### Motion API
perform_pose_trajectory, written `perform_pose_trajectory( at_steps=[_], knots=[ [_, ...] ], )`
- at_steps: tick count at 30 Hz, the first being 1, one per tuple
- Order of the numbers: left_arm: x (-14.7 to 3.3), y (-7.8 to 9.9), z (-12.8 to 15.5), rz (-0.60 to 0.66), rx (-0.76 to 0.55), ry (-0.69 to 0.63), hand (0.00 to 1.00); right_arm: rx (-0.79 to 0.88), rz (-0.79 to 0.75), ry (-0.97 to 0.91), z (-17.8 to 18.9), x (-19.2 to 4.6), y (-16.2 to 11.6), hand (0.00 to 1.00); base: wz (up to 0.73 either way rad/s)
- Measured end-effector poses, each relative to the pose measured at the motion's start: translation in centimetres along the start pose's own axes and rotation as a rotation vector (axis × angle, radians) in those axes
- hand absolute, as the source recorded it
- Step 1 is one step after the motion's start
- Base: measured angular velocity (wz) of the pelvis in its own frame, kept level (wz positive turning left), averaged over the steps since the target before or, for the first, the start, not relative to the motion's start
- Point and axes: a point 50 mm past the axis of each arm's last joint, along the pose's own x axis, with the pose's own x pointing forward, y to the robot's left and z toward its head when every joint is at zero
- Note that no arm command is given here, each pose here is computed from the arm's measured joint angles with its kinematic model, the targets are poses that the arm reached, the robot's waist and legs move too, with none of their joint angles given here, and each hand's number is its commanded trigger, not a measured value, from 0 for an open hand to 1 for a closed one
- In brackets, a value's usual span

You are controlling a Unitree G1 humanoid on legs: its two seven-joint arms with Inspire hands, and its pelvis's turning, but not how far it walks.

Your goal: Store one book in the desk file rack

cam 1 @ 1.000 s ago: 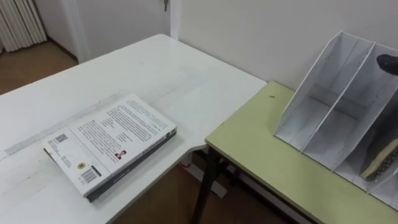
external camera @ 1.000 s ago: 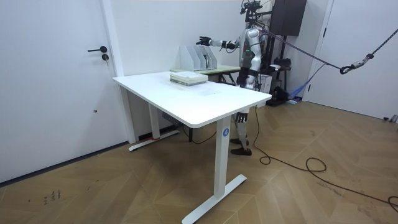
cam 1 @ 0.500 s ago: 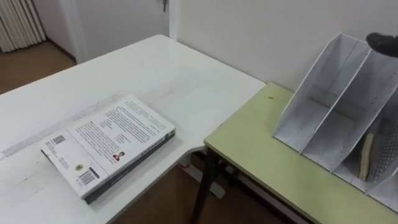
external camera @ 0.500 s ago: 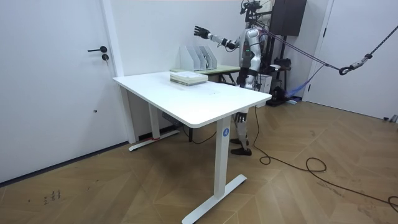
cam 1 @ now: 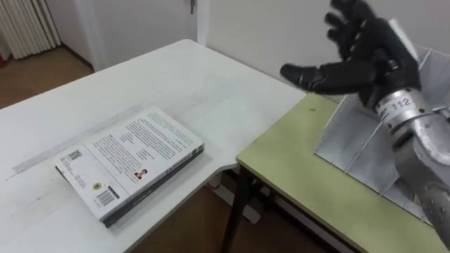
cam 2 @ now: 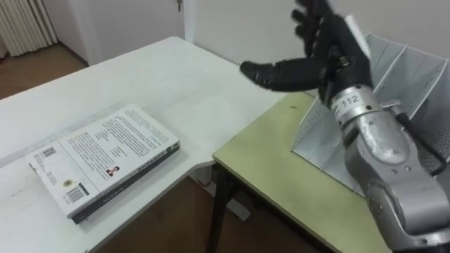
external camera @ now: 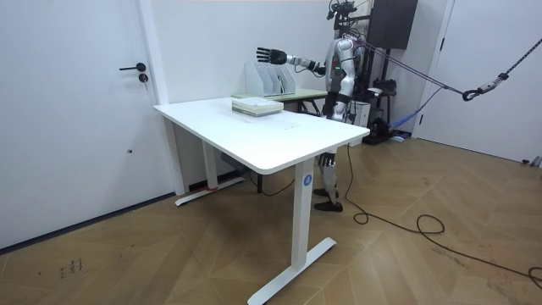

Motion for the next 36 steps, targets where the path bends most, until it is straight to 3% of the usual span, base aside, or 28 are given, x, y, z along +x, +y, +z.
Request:
perform_pose_trajectory(
  at_steps=[5,7,10,14,16,22,26,31,36],
  knots=[
    [0.0,0.4,0.1,-0.008,0.053,0.017,0.0,0.033,0.335,0.139,-3.6,-1.2,4.0,0.0,0.01],
    [0.0,0.5,0.5,-0.013,0.062,0.021,0.0,0.04,0.462,0.238,-5.8,-2.8,5.3,0.0,0.0],
    [0.0,0.6,0.8,-0.027,0.063,0.026,0.0,0.075,0.581,0.36,-8.4,-4.9,6.2,0.0,0.09],
    [0.1,0.5,1.0,-0.039,0.024,0.021,0.0,0.168,0.628,0.551,-12.6,-7.9,6.4,0.0,0.09],
    [0.1,0.4,1.0,-0.043,0.019,0.023,0.0,0.186,0.603,0.754,-16.3,-11.0,6.3,0.0,0.0],
    [0.1,0.2,0.8,-0.047,-0.003,0.031,0.0,0.269,0.477,1.143,-22.3,-18.9,6.2,0.0,0.05],
    [0.3,-0.4,0.8,-0.057,-0.034,0.023,0.0,0.365,0.359,1.262,-24.1,-22.7,6.5,0.0,0.07],
    [0.3,-0.7,-0.4,-0.039,-0.077,0.031,0.0,0.499,0.042,1.389,-25.8,-28.1,6.6,0.0,0.1],
    [0.2,-1.1,-1.9,-0.037,-0.091,0.062,0.0,0.59,-0.21,1.406,-26.1,-31.0,6.8,0.0,0.01]
  ],
)
